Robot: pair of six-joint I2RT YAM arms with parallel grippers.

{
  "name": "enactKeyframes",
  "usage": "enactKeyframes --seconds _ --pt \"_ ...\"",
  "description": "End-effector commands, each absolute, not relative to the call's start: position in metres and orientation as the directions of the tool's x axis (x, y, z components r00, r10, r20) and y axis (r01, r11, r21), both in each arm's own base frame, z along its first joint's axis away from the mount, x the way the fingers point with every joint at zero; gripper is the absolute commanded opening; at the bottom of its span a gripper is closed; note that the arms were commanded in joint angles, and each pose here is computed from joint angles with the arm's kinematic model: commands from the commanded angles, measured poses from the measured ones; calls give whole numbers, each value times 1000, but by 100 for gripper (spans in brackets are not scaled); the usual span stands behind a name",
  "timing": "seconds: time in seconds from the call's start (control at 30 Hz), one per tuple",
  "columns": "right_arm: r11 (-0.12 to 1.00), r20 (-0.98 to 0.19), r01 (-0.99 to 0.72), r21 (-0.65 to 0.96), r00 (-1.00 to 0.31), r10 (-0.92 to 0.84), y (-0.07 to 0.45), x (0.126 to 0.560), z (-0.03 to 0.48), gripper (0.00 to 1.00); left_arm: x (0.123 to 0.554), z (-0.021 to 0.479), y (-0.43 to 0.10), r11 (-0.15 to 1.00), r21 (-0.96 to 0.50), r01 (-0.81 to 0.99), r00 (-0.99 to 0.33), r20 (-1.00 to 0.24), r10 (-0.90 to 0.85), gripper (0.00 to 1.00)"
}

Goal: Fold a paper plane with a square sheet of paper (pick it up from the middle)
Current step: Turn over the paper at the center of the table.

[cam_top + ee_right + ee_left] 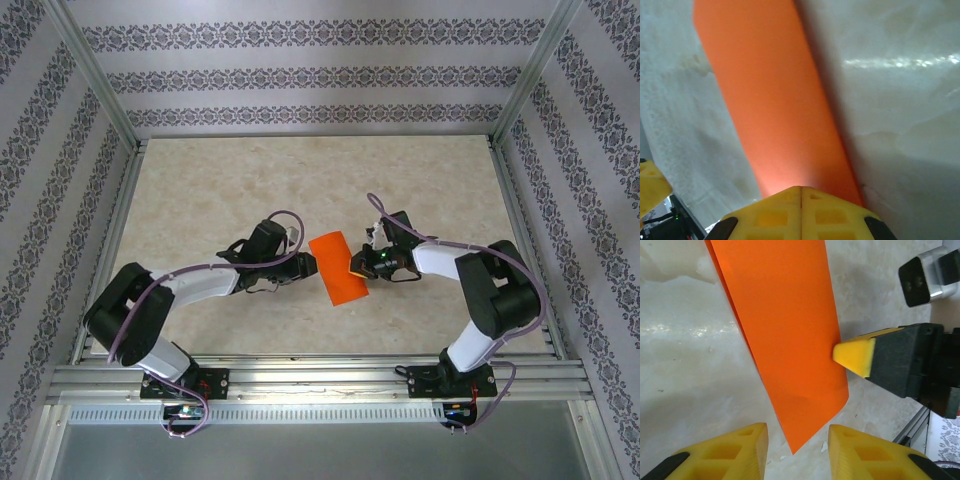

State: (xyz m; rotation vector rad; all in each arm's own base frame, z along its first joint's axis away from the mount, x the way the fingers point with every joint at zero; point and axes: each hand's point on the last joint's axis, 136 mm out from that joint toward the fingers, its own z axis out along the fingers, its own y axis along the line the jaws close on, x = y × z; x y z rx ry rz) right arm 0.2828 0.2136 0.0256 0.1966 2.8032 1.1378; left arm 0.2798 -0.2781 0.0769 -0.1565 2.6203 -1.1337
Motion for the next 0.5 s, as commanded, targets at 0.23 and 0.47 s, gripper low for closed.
enactKeyframes --seconds 0.23,0.47 --pt "713 48 210 669 -969 242 205 271 -9 7 300 71 -292 639 -769 -17 -955 -177 -238 38" --pt "675 73 300 674 -936 344 204 268 -16 7 305 51 -289 667 -740 -86 -950 -140 -278 39"
